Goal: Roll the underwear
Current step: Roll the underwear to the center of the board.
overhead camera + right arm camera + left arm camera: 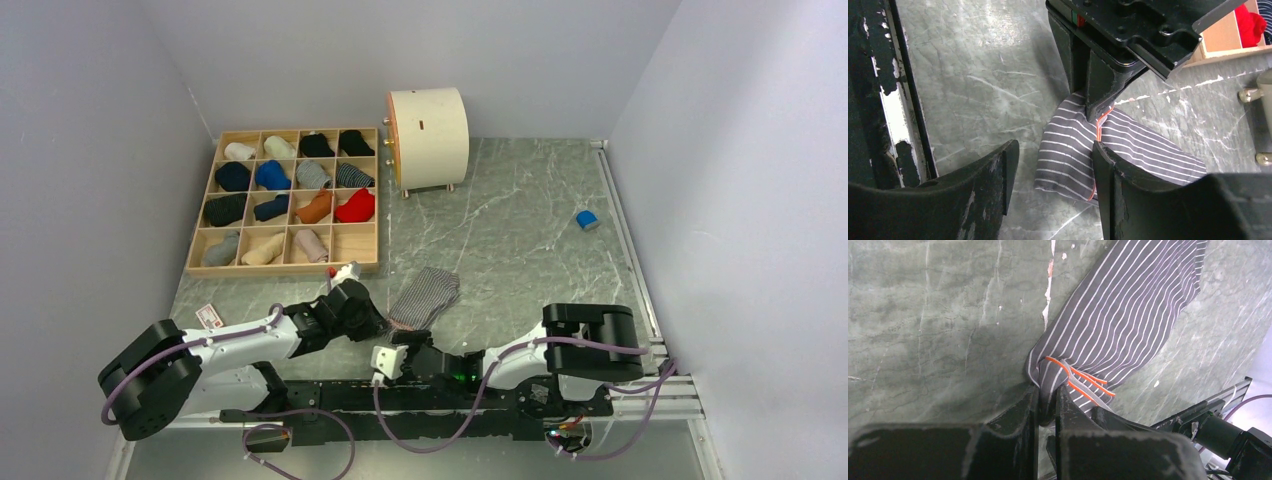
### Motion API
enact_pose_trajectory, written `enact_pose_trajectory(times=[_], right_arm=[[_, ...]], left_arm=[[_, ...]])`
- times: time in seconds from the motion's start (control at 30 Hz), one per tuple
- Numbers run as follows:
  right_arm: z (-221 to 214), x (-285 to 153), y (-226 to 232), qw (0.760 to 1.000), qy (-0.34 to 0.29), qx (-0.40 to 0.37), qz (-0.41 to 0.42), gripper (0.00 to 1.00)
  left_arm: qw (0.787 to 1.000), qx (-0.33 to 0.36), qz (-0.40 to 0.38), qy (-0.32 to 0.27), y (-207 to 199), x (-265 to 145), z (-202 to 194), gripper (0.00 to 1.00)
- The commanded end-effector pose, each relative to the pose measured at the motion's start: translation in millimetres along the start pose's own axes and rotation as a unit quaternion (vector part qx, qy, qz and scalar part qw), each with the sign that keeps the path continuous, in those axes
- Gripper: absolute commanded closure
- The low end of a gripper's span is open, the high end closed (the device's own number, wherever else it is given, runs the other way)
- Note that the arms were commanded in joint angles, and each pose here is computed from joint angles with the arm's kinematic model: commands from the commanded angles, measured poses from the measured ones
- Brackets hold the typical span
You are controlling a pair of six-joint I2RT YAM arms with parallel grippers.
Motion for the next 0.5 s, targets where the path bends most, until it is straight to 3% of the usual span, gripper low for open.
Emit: enact_pose_trajectory(times=[0.0,0.3,0.47], right_arm=[[-15.2,0.6,4.9,1.000,0.022,0.011,0.000,0.41],[-44.0,-3.3,-0.1,0.991,0.080,0.103,-0.024,0.61],[-37.9,-2.4,3.2,0.989,0.074,0.130,-0.011,0.86]], left_arm=[[0.998,0.024,0.042,0.026,20.5,-3.5,-9.2,0.94],[0.998,0.037,0.030,0.028,12.7,-8.1,-7.5,0.92],[0.998,0.032,0.032,0.033,12.6,-6.6,-9.0,0.91]])
Point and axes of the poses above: each gripper's point midway between its finger pads, its own x axis out along the fingers, its own y axis along the line the jaws close on, z = x × y, the point moved 3 cm from there along -x, back along the fingers, and after that the axes turned 5 degrees about -x, right-handed, at the moved point
